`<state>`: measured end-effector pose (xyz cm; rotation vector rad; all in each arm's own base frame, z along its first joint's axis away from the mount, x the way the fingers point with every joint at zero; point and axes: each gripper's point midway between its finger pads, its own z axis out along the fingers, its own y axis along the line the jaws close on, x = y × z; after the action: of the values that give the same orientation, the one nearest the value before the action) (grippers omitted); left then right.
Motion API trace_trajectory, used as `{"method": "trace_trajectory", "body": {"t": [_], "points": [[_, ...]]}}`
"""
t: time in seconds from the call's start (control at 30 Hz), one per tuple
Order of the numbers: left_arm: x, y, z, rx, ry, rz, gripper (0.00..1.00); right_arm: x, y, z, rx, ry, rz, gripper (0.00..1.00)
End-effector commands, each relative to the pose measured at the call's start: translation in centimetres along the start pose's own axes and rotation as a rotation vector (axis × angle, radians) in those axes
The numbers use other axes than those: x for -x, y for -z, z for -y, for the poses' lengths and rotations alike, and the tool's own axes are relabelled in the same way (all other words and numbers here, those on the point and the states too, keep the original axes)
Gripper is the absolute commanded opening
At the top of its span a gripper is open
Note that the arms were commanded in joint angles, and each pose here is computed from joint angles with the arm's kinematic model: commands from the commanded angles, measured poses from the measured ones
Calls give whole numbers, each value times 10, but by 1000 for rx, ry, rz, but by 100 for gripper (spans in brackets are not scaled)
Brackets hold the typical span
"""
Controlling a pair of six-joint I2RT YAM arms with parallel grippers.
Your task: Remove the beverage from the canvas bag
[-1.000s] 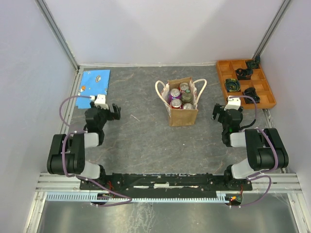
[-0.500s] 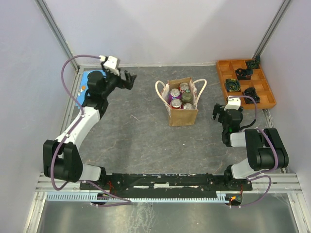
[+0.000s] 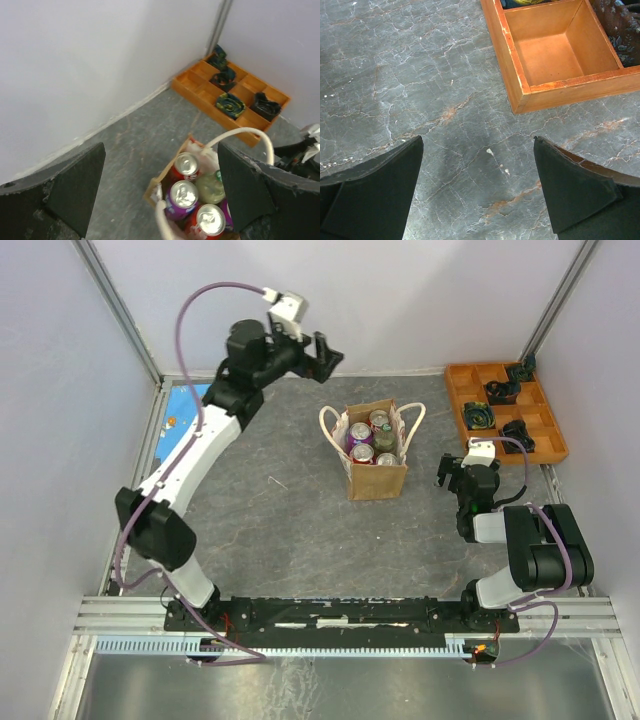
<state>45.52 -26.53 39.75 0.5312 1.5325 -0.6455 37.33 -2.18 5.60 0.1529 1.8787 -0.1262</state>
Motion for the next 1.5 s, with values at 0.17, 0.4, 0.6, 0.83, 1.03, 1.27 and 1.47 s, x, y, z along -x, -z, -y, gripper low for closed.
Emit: {"method": "trace_trajectory", "body": {"t": [0.17,0.4,0.6,0.83,1.03,1.27,1.47], "points": [[-27,-28,77,-183,-90,-119,99,17,-5,-1,4,-1,50,99],[-77,-44,105,-262,-160,-200,47,18,-5,-1,3,-1,52,99],[-143,-55,115,-308,-117,-330,21,18,-5,0,1,-2,52,99],[-200,-59,140,-350,-156,-468,30,18,-5,-1,2,-1,50,99],[-231,-48,131,-292,-164,-560,51,18,-5,0,1,-2,51,99],[-244,-32,111,-121,-176,-675,70,18,-5,-1,2,-2,51,99],[-243,-14,125,-151,-258,-688,75,18,-5,-1,2,-4,50,99]]}}
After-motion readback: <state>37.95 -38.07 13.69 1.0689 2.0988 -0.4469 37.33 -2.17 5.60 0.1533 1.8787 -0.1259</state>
